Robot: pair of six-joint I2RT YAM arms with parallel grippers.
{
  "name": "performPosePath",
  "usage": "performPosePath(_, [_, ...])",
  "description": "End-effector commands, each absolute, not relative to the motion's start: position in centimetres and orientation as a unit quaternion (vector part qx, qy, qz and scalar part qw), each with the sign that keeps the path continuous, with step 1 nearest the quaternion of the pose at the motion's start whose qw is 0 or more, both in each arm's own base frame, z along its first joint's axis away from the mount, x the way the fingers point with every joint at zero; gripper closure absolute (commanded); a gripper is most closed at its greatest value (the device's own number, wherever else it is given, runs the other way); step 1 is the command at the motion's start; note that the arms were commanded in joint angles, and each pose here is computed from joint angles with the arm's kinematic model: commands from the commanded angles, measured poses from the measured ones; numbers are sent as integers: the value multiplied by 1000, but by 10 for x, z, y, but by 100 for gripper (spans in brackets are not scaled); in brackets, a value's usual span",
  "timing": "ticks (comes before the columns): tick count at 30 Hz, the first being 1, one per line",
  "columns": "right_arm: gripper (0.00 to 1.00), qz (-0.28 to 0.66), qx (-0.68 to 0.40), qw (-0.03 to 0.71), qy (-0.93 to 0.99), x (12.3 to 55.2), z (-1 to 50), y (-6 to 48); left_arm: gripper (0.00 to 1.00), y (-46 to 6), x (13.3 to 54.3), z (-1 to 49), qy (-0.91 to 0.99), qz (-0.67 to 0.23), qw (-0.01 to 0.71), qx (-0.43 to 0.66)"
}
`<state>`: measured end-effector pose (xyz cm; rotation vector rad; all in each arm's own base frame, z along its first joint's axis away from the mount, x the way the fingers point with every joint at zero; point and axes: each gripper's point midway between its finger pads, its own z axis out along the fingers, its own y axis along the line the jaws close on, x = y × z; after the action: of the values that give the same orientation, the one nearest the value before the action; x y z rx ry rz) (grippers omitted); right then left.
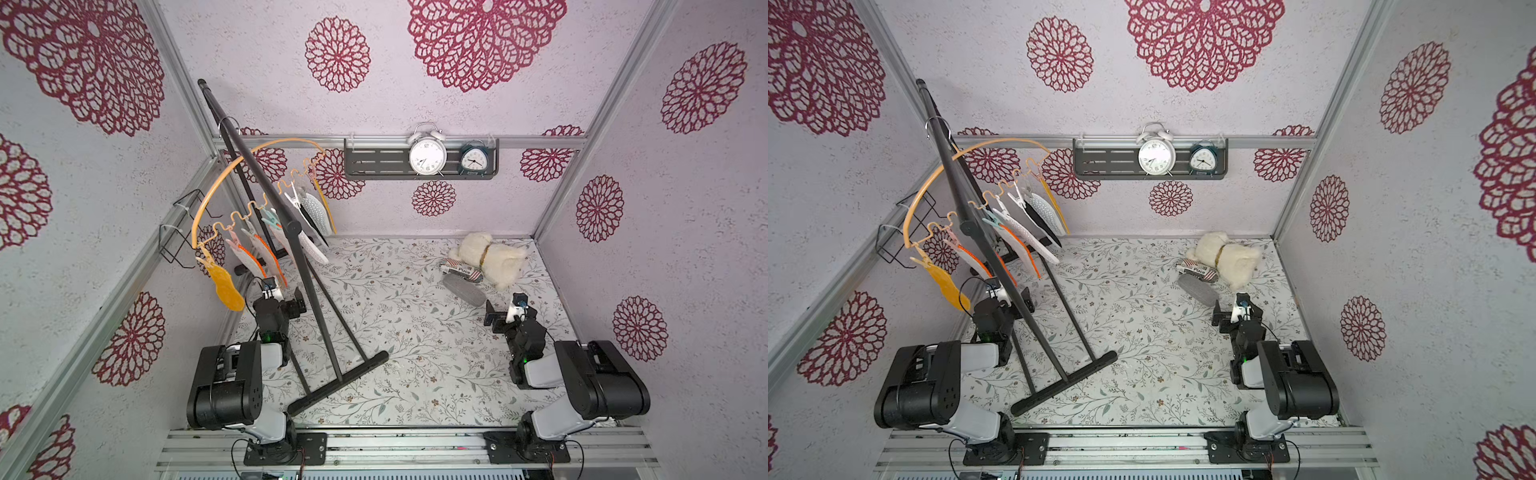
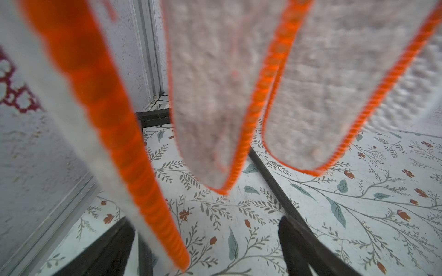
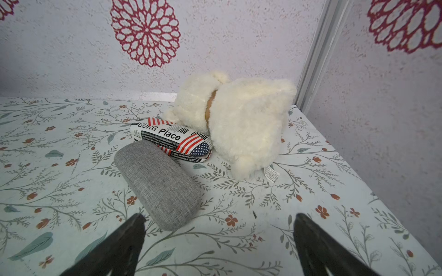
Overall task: Take the shoe insoles off the hanger
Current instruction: Move the clothesline to the center of the board.
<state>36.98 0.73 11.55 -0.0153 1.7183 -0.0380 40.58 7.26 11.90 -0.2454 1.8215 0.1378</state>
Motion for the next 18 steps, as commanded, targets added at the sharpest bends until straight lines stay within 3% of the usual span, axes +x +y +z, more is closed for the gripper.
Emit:
performPosePath(1, [1, -19, 3, 672, 741, 373, 130, 6, 3, 75, 405, 119, 787, 63, 605, -107])
performPosePath(18, [1, -20, 3, 672, 740, 373, 131, 5, 3, 75, 405, 119, 787, 63, 605, -107])
